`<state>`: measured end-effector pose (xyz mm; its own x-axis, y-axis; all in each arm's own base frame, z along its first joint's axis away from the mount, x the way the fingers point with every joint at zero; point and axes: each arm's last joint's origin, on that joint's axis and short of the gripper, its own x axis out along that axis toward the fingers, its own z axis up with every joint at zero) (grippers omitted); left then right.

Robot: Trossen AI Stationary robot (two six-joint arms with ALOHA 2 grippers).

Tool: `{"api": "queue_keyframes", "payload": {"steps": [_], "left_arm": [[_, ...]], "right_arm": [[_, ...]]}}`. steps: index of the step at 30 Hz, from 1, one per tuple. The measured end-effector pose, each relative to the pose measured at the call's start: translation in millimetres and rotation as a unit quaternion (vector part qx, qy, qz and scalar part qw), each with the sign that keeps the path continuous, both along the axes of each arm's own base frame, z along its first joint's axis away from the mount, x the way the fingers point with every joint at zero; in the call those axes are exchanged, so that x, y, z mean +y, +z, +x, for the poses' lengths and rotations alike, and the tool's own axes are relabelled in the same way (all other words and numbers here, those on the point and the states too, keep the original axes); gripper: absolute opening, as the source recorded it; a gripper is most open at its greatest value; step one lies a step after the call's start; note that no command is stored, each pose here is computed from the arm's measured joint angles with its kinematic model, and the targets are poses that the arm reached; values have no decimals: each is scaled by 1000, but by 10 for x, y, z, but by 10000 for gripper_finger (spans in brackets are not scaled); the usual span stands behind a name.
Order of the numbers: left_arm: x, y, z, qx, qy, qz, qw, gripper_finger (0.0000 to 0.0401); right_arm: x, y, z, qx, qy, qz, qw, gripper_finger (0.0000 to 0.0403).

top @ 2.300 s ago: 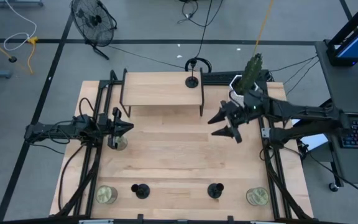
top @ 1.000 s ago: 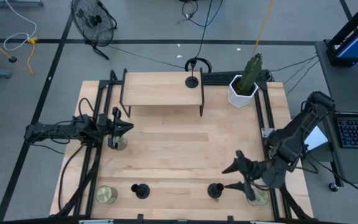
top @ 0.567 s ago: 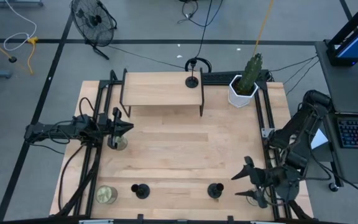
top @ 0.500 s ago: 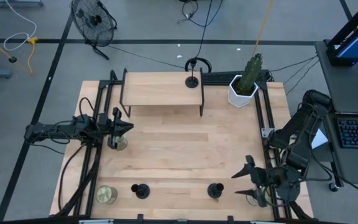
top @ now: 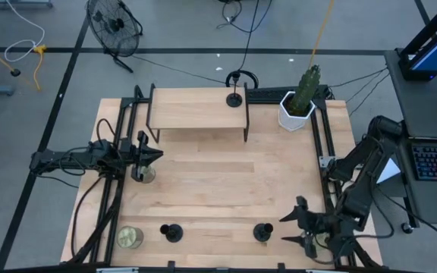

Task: Pick & Place candle stick holders
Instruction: Align the right black candle holder with the other black candle holder on the shelf

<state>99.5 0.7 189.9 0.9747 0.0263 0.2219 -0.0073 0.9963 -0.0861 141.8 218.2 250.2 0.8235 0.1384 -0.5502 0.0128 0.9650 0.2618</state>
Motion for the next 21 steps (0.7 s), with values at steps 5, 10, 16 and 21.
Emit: {"api": "queue_keyframes", "payload": {"steps": [5,10,16,21], "left_arm": [[0,0,0,0,0,0,1000,37],[0,0,0,0,0,0,1000,37],[0,0,0,0,0,0,1000,37],[0,0,0,0,0,0,1000,37]], "right_arm": [[27,-73,58,2,-24,5,1000,263],[79,-170,91,13,-32,4,999,263],[91,-205,112,15,-39,4,999,263],[86,-179,115,10,-38,9,999,263]]}}
